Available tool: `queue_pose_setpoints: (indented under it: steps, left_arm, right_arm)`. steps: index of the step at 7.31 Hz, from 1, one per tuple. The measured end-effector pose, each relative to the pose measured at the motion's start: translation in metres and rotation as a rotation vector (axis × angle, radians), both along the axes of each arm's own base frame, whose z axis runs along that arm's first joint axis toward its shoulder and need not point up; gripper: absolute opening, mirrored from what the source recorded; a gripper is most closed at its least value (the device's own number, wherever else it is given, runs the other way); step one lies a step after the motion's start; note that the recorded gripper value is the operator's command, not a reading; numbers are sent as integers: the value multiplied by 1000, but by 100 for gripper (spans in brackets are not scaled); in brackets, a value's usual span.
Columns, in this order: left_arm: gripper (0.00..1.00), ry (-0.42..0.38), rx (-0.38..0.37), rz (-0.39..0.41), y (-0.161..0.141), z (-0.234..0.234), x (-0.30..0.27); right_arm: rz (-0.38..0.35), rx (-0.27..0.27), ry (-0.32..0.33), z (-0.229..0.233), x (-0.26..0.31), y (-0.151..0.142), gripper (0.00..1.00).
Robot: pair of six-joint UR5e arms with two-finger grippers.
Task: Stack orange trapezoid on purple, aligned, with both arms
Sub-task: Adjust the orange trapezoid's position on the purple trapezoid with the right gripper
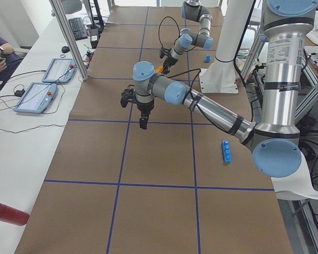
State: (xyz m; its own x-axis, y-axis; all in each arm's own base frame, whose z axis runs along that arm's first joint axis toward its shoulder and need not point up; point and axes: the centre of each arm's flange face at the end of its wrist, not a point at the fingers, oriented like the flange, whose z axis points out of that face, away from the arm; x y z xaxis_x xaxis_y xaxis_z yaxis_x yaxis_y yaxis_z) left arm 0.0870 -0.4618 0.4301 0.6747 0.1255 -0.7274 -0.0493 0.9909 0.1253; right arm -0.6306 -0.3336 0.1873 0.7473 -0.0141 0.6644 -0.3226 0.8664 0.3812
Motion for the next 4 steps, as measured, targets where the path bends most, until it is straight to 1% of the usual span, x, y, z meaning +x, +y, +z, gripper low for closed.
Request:
queue_pose_setpoints:
  steps: [1, 4]
  left_arm:
    - [100, 0, 0, 0, 0, 0, 0]
    - [100, 0, 0, 1, 0, 0, 0]
  right_arm:
    - [3, 0, -1, 1, -1, 2, 0]
    - [16, 36, -24, 11, -10, 12, 0]
